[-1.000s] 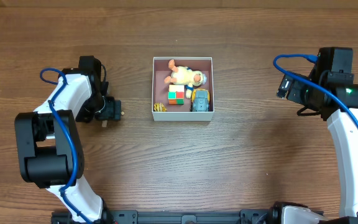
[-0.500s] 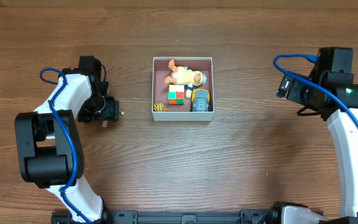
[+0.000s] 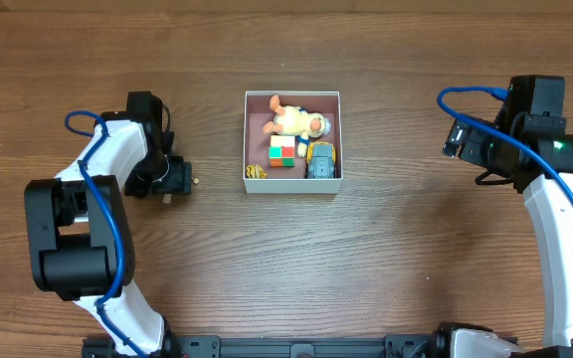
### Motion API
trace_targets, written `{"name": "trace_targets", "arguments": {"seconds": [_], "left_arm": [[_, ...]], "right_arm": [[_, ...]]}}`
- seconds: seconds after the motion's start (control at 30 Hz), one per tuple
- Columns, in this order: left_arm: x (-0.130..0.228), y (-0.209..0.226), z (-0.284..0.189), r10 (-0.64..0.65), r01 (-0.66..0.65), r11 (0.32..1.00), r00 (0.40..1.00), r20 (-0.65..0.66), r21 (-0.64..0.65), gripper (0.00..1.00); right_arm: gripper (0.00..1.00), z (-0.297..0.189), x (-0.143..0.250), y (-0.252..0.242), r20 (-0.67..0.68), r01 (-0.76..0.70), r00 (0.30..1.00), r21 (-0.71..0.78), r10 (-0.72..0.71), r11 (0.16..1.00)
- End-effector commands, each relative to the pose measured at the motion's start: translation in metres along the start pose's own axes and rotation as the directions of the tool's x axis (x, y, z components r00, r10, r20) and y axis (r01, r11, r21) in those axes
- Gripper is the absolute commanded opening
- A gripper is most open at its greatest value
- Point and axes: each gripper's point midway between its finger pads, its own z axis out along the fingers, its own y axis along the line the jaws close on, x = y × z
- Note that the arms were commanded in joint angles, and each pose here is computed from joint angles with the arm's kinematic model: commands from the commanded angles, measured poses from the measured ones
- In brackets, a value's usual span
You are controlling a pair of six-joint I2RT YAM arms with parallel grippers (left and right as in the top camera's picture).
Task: Pack container
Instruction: 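Lower the left gripper and grasp the rattle drum's wooden handle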
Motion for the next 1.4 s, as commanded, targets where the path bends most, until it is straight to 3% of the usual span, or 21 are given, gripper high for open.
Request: {"name": "trace_targets", "arguments": {"seconds": [0.0,0.53,0.87,1.37], "left_arm": [[0.0037,0.003,0.0047,0.014,-0.014,1.0,1.0,-0.014,-0.01,0.8],[0.0026,0.003,0.0048,0.013,-0.013,1.0,1.0,-0.01,-0.01,0.39],[0.0012,0.0031,0.0048,0.01,-0.011,1.0,1.0,-0.004,-0.01,0.25],[-0.0033,0.0035,-0.0016,-0.011,0.011,1.0,1.0,0.003,-0.013,0.16]], "right_arm": [[1.0,-0.007,-0.0043,-0.0025,0.031,-0.002,1.0,0.004,0.002,1.0],[1.0,-0.007,-0.0043,-0.0025,0.031,-0.002,1.0,0.004,0.002,1.0],[1.0,-0.007,-0.0043,-0.0025,0.031,-0.002,1.0,0.004,0.002,1.0],[1.0,-0.007,-0.0043,-0.0025,0.031,-0.002,1.0,0.004,0.002,1.0]]}}
